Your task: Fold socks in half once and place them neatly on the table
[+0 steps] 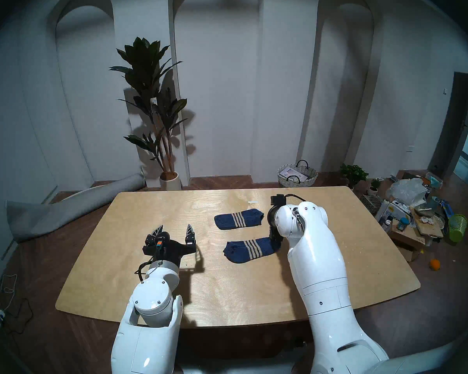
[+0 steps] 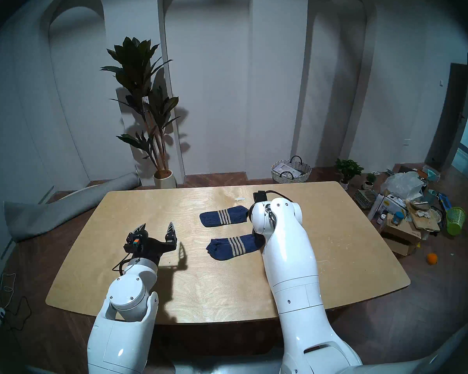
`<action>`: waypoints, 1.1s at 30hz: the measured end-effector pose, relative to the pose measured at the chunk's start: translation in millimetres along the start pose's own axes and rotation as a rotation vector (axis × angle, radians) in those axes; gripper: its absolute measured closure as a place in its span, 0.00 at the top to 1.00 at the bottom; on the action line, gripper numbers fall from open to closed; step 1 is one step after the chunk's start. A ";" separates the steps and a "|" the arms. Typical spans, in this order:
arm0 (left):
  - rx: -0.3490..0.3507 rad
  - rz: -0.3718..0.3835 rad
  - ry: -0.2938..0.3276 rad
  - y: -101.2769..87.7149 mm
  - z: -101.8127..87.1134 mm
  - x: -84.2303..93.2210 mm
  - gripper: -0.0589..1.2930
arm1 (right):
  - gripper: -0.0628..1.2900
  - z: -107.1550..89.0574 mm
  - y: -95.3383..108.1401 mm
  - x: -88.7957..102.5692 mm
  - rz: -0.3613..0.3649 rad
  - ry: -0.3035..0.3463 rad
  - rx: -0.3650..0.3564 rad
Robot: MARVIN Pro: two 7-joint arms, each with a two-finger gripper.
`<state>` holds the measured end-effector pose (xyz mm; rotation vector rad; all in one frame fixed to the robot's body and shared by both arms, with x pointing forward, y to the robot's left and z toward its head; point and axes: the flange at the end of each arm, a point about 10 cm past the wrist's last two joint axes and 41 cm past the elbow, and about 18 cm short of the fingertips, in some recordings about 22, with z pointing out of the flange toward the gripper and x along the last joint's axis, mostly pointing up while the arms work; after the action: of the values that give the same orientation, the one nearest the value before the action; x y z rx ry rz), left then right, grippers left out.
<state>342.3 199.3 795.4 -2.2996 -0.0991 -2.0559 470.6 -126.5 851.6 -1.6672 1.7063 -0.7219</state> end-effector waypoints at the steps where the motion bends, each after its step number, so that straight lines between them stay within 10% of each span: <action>1: 0.002 -0.001 0.000 0.0 -0.2 -0.1 0.96 | 0.95 0.6 0.1 -0.9 -0.002 0.001 0.001; 33: 0.034 -0.008 0.010 8.7 -6.2 3.5 0.96 | 0.95 44.0 18.7 -0.7 -0.093 -0.102 0.012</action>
<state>337.3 190.2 799.6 -2.2733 -0.1410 -2.0525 492.0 -122.8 809.0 -1.7539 1.5597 -0.6768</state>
